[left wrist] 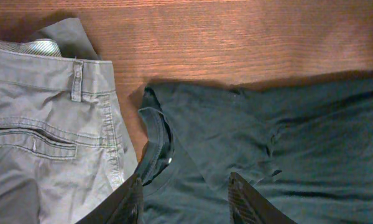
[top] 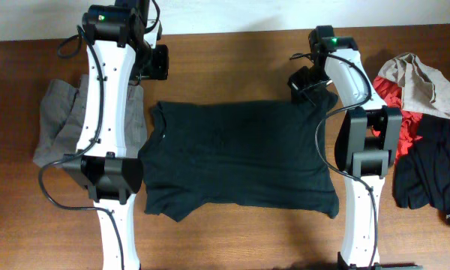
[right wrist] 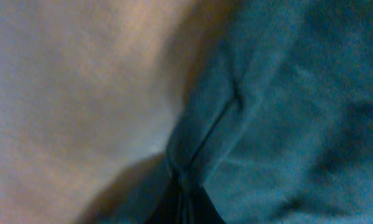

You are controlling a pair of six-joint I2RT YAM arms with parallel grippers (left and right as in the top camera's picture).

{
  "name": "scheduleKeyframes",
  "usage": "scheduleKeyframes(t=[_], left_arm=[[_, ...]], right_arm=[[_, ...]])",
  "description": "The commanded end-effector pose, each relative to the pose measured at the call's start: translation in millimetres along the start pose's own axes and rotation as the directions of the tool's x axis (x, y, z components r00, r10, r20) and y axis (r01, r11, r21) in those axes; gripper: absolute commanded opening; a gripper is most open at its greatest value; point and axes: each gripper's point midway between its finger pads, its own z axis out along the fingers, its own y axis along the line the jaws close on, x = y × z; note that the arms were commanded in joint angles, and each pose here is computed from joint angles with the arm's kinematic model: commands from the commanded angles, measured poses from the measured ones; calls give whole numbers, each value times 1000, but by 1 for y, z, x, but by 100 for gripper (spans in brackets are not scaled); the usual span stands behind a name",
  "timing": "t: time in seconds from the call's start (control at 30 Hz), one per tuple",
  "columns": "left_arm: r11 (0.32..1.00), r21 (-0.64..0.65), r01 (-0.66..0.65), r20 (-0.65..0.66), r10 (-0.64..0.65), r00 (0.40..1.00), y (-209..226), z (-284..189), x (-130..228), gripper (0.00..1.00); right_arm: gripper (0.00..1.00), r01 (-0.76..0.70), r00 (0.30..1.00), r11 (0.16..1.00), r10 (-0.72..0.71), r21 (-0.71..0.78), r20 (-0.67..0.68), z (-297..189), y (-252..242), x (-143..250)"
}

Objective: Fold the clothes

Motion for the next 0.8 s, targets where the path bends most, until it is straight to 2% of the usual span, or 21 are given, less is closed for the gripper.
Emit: scheduleKeyframes(t=[0.0,0.27,0.4,0.63,0.77], left_arm=[[1000,-10,11,-2,-11,1000,1,0,1,44],[1000,-10,11,-1,-11,1000,1,0,0,44],[1000,-10,11,-1,-11,1000,1,0,0,44],[1000,-10,9,0,-9,1000,1,0,0,45],[998,-10,-57,11,58,998,1,0,-3,45]], right_arm=[[4,61,998,997,-60,36,-34,-7,-10,7],[4,175,979,978,-161,110,-126,-25,-31,34],[4,176,976,975,-154,139,-156,-32,-40,43],[4,243,968,968,-239,58,-73,-29,-19,24],[5,318,946,948,-316,21,-72,-29,-13,23]])
